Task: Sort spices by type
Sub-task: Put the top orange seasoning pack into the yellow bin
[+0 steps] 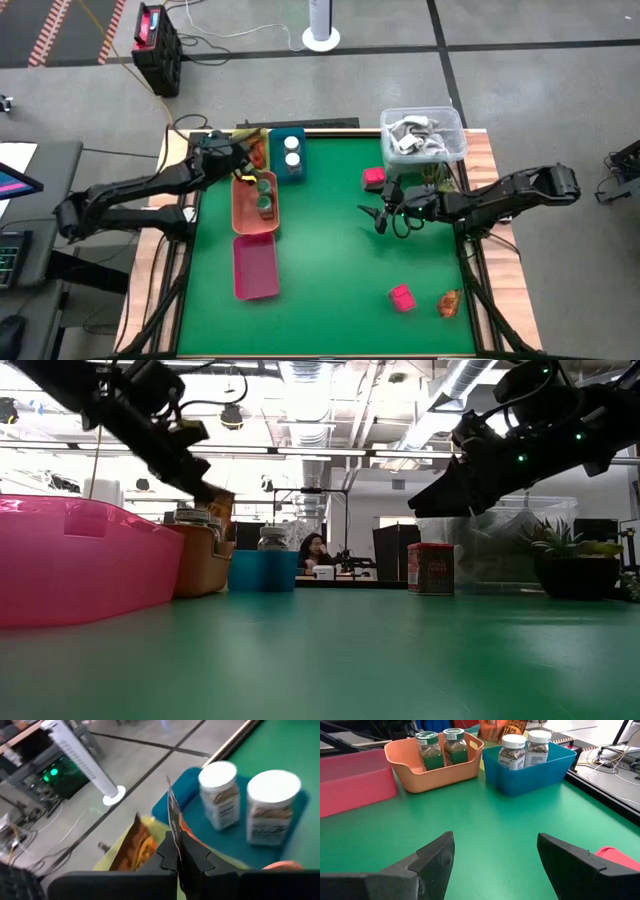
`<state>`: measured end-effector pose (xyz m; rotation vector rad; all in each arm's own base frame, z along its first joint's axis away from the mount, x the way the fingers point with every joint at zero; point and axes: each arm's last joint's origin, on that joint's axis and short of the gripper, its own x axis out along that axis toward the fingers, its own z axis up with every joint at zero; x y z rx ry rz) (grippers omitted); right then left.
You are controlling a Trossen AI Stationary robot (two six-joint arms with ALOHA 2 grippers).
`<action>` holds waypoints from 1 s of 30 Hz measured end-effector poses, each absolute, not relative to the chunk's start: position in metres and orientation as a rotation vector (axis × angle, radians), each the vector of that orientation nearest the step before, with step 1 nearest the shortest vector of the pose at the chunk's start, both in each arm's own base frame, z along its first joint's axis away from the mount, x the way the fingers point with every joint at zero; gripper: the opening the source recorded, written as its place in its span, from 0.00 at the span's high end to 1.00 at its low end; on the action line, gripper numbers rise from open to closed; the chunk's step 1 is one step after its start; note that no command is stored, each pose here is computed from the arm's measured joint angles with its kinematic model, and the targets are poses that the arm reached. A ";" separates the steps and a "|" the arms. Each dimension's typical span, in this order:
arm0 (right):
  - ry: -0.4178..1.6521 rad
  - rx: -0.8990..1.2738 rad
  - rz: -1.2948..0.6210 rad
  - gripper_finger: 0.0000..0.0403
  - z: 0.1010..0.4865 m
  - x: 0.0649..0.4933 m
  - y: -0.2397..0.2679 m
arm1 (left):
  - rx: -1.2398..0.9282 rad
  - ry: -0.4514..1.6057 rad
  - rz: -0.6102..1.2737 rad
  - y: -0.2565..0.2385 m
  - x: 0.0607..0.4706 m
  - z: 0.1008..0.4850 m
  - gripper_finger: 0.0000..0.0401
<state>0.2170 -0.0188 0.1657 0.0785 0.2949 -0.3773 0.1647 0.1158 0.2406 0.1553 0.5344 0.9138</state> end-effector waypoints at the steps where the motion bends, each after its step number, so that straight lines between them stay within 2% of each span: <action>1: 0.291 0.079 -0.376 0.23 0.166 0.217 -0.019 | 0.153 0.530 0.924 0.117 0.163 0.236 1.00; 12: 0.289 0.079 -0.377 0.23 0.166 0.217 -0.019 | 0.202 0.533 0.929 0.118 0.158 0.218 1.00; 30: 0.289 0.079 -0.376 0.23 0.166 0.217 -0.019 | 0.186 0.645 0.786 0.120 0.168 0.194 1.00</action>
